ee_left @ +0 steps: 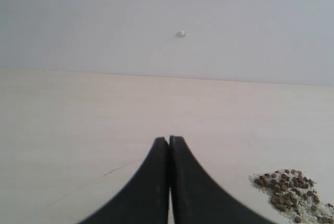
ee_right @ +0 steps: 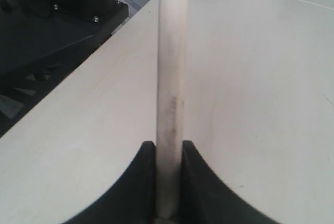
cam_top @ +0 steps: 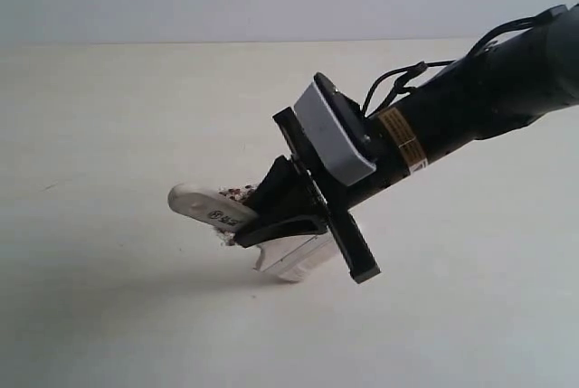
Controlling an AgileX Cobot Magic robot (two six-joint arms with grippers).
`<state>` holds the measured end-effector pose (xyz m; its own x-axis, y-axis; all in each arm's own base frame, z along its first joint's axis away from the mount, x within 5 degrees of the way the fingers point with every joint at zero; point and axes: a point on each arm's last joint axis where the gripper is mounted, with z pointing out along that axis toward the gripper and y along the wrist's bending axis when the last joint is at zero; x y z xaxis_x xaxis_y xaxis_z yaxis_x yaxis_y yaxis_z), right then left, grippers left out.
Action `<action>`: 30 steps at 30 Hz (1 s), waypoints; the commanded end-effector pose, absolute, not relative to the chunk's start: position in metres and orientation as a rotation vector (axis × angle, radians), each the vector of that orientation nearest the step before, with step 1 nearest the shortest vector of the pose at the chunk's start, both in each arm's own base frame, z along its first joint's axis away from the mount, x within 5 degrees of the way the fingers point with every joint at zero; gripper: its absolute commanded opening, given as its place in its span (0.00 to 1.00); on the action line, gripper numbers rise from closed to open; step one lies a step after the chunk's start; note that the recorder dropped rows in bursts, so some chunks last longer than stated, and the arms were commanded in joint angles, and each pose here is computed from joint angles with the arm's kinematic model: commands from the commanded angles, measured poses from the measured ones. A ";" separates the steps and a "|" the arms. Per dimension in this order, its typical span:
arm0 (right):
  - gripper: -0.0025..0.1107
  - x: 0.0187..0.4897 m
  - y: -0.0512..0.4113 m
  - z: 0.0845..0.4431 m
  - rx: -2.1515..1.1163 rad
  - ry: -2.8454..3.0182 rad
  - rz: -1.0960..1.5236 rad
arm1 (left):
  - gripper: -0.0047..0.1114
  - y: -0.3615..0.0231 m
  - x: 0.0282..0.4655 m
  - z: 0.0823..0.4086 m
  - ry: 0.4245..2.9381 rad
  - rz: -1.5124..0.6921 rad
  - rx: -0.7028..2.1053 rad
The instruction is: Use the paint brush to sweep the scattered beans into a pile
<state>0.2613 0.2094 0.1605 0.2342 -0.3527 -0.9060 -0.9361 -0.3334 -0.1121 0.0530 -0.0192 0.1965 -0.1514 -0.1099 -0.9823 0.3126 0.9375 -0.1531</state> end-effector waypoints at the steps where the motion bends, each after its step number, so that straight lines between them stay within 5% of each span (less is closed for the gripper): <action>1: 0.02 0.266 0.209 0.152 -1.817 1.206 1.046 | 0.04 -0.019 0.053 0.196 1.682 -0.376 0.160; 20: 0.02 0.284 0.214 0.125 -1.746 1.196 0.869 | 0.04 -0.019 0.053 0.196 1.682 -0.376 0.160; 30: 0.02 0.285 0.216 0.139 -1.704 1.161 0.899 | 0.04 -0.019 0.053 0.196 1.682 -0.376 0.160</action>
